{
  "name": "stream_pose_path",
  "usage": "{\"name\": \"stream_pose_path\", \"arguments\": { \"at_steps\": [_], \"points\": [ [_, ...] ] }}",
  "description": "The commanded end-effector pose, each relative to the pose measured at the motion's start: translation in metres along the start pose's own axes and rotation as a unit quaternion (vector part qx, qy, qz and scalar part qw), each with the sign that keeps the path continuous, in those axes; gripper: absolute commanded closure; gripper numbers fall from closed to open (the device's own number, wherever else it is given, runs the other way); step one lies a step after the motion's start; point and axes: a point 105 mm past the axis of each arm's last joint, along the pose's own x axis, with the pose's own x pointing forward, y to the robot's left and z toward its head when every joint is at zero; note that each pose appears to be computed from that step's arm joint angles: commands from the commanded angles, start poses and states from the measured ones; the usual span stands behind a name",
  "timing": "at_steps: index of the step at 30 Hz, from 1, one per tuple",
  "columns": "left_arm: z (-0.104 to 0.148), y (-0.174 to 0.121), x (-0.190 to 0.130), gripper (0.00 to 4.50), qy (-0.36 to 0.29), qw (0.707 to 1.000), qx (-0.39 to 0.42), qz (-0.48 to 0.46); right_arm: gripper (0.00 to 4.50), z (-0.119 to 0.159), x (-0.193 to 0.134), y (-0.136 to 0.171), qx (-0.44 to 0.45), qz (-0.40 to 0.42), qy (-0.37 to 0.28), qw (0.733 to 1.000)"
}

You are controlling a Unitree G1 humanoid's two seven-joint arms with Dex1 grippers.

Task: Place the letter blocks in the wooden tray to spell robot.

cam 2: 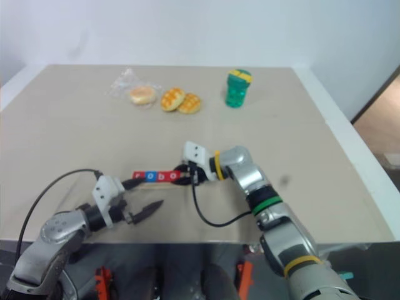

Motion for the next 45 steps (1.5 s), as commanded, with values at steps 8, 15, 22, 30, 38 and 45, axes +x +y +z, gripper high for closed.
{"name": "stream_pose_path", "arguments": {
  "at_steps": [8,15,22,30,38,45],
  "points": [
    [0.010,0.000,-0.001,0.00,-0.012,1.000,0.018,0.002,2.76,0.006,0.000,-0.010,0.002,-0.009,-0.004,1.000],
    [0.010,0.000,-0.001,0.00,-0.009,1.000,0.019,0.004,2.76,0.006,-0.001,-0.013,0.012,-0.013,-0.006,1.000],
    [0.011,0.001,-0.001,0.00,-0.008,1.000,0.020,0.005,2.76,0.007,0.001,-0.011,0.018,-0.005,-0.006,1.000],
    [0.010,0.001,-0.001,0.00,-0.006,1.000,0.019,0.007,2.76,0.005,0.001,-0.007,0.029,-0.008,0.005,1.000],
    [0.009,0.001,0.000,0.00,-0.006,1.000,0.017,0.006,2.76,0.004,0.005,0.007,0.051,-0.002,0.020,0.999],
    [0.008,0.002,0.002,0.00,-0.004,1.000,0.017,0.004,0.42,-0.001,0.002,0.007,0.070,-0.019,0.034,0.997]
  ]
}}
